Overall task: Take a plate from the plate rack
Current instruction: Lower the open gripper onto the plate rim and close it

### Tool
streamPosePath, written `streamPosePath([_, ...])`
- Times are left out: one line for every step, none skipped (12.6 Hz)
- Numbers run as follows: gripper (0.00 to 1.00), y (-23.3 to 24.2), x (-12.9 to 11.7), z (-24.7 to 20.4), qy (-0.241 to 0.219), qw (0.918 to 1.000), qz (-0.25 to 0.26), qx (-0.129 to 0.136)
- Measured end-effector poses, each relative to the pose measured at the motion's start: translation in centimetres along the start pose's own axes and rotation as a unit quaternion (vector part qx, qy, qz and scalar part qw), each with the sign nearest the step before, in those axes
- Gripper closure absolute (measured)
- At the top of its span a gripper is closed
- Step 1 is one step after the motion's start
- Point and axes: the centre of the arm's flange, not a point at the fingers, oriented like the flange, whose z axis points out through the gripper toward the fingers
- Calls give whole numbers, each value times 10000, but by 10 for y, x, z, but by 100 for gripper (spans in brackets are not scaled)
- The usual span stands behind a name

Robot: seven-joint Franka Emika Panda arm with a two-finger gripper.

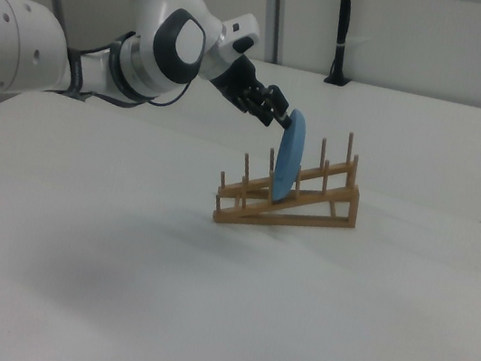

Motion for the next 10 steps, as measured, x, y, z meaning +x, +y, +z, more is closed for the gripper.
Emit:
streamPosePath([44, 4, 1, 7, 3, 10000, 14, -79])
streamPosePath([44, 7, 1, 12, 2, 9999, 23, -140])
streamPosePath([44, 10, 0, 18, -5, 9998, 5, -204])
streamPosePath([44, 11, -1, 24, -23, 9997, -13, -247])
streamPosePath([44, 11, -3, 30, -46, 9996, -32, -270])
streamPosePath([44, 10, -4, 35, -61, 9996, -45, -270])
streamPosePath([44, 7, -7, 42, -69, 9997, -60, -248])
streamPosePath([44, 5, -8, 45, -74, 9997, -67, -237])
streamPosePath([44, 4, -9, 47, -88, 9997, -74, -233])
streamPosePath([47, 4, -10, 49, -100, 9997, -78, -232])
